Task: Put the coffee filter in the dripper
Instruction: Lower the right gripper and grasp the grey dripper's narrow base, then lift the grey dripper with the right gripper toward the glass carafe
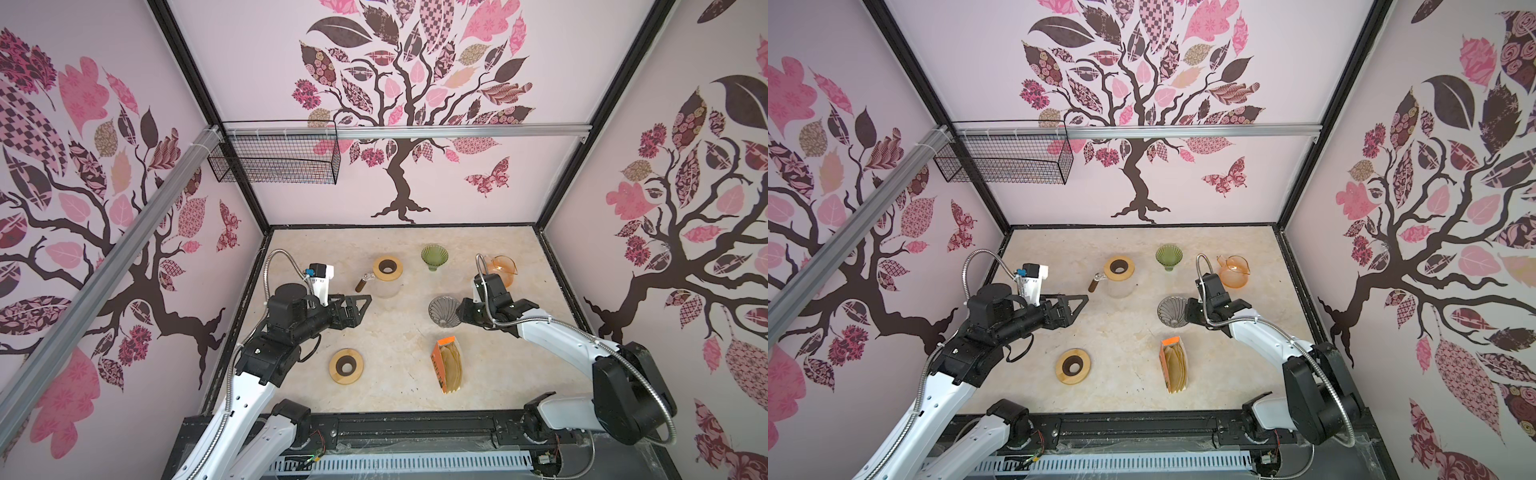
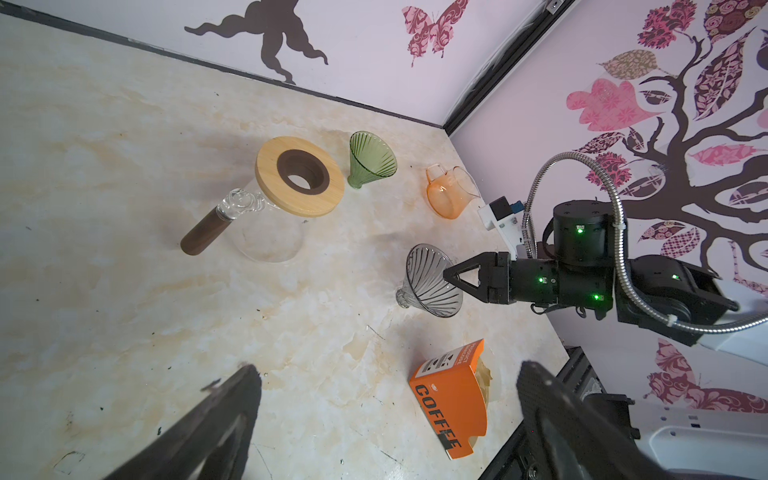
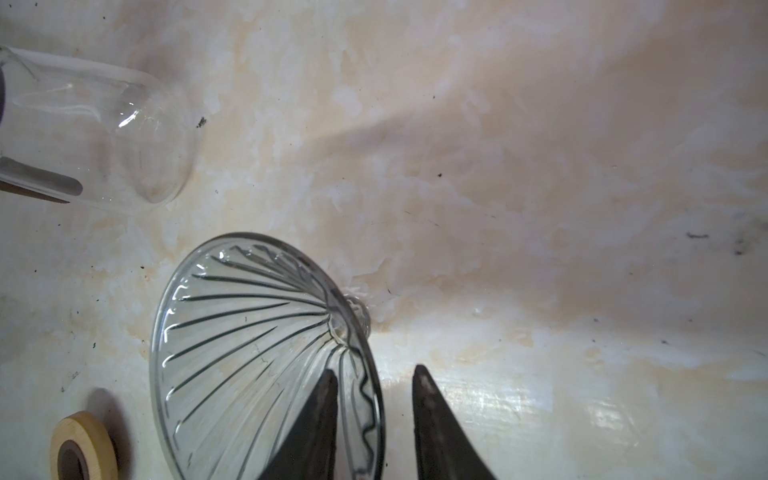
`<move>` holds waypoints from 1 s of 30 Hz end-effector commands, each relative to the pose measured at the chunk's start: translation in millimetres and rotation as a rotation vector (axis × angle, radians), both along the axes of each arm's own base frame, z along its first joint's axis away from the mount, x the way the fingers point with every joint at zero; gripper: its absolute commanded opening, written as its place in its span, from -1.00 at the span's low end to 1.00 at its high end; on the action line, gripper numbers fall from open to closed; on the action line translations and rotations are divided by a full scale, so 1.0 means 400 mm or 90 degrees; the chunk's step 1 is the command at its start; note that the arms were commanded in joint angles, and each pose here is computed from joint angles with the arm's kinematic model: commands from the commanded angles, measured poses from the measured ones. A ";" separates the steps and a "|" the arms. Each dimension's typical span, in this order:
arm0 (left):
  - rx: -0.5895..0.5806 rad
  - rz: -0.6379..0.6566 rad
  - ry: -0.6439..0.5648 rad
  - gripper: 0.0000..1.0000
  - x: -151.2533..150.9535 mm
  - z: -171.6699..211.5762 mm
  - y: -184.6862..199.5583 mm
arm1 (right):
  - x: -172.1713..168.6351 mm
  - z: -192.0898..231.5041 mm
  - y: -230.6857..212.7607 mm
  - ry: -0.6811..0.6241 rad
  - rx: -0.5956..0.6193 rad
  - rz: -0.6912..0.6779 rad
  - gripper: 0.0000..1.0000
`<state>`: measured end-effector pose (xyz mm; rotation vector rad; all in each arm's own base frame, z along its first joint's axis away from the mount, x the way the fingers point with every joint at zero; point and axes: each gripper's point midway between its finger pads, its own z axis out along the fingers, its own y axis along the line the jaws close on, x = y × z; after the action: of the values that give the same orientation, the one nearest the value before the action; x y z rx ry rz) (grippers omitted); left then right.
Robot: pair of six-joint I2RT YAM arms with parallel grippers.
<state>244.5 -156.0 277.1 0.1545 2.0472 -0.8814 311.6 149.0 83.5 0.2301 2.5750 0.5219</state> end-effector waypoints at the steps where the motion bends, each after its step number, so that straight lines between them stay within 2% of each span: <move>1: -0.002 -0.005 0.003 0.96 0.002 -0.017 -0.003 | 0.024 0.013 0.001 -0.010 0.002 -0.004 -0.45; 22: -0.012 -0.012 0.001 0.96 -0.001 -0.012 -0.009 | 0.033 0.023 0.021 -0.007 0.025 0.003 -0.93; 30: -0.014 -0.008 0.000 0.96 0.001 -0.011 -0.008 | 0.041 0.083 0.025 -0.047 0.035 0.013 -0.99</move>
<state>243.0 -159.6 278.3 0.1575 2.0431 -0.9156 320.9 156.8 95.2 0.2260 2.5423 0.5831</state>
